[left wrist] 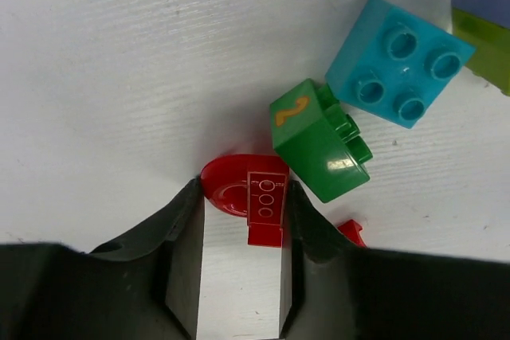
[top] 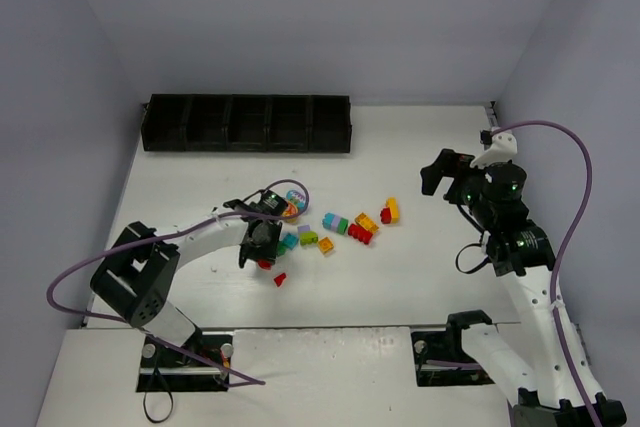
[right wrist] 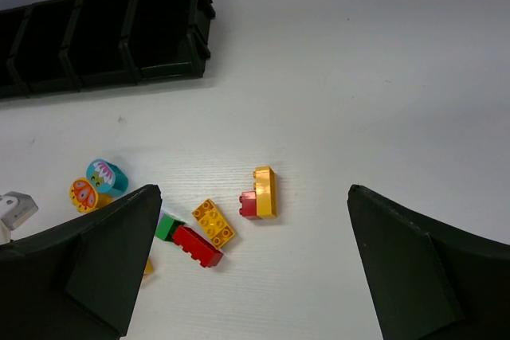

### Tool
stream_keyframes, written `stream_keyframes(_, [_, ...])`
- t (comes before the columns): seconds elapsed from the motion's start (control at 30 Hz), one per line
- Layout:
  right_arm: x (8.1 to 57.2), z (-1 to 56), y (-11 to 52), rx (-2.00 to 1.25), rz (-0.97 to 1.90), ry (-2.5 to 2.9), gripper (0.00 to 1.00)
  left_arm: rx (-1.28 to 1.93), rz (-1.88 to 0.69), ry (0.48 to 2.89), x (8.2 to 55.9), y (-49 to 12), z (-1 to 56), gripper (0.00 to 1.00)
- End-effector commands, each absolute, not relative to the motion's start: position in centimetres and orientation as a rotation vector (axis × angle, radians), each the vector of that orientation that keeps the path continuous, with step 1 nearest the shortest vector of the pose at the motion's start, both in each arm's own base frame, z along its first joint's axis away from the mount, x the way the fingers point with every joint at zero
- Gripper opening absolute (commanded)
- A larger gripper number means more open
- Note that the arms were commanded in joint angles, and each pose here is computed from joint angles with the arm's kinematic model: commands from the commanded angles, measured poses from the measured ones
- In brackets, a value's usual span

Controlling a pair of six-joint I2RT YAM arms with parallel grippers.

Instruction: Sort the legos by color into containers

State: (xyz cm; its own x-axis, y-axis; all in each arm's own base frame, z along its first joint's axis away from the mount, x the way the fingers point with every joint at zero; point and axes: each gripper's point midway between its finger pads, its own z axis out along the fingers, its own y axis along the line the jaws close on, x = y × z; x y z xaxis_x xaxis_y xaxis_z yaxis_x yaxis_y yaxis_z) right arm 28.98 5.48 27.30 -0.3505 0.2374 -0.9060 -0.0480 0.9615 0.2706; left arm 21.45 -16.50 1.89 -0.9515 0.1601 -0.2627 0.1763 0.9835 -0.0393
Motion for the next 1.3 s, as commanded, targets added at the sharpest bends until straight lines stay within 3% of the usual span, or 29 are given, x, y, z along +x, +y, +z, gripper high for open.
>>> stream_keyframes(0.0, [29.1, 28.5, 5.4, 0.124, 0.284, 1.858, 1.0, 0.2, -0.065, 2.801, 23.4, -16.4, 3.4, 0.14])
stream_keyframes(0.2, [28.5, 29.2, 5.2, 0.116, 0.276, 1.844, 1.0, 0.068, -0.078, 2.593, 29.7, -13.0, 11.7, 0.1])
stream_keyframes(0.43, [27.9, 29.1, 5.9, 0.101, 0.318, 1.845, 1.0, -0.193, -0.016, 2.258, 42.8, -4.7, 21.6, 0.1])
stream_keyframes(0.57, [27.6, 29.1, 6.5, 0.089, 0.356, 1.847, 1.0, -0.306, 0.038, 2.116, 48.9, -0.1, 24.4, 0.1])
stream_keyframes(0.73, [27.0, 29.1, 7.1, 0.073, 0.394, 1.844, 1.0, -0.442, 0.139, 2.011, 54.7, 5.8, 24.1, 0.1])
stream_keyframes(1.03, [25.9, 28.9, 7.2, 0.059, 0.409, 1.861, 1.0, -0.559, 0.232, 1.913, 59.1, 12.2, 22.4, 0.11])
stream_keyframes(1.17, [25.1, 29.0, 7.1, 0.068, 0.411, 1.861, 1.0, -0.541, 0.203, 1.9, 61.1, 13.1, 21.7, 0.17])
stream_keyframes(1.2, [25.0, 29.0, 7.1, 0.069, 0.411, 1.863, 1.0, -0.536, 0.198, 1.906, 61.4, 13.2, 21.4, 0.25])
stream_keyframes(1.27, [24.7, 29.0, 7.1, 0.077, 0.42, 1.863, 1.0, -0.523, 0.176, 1.912, 62.6, 13.3, 20.8, 0.31])
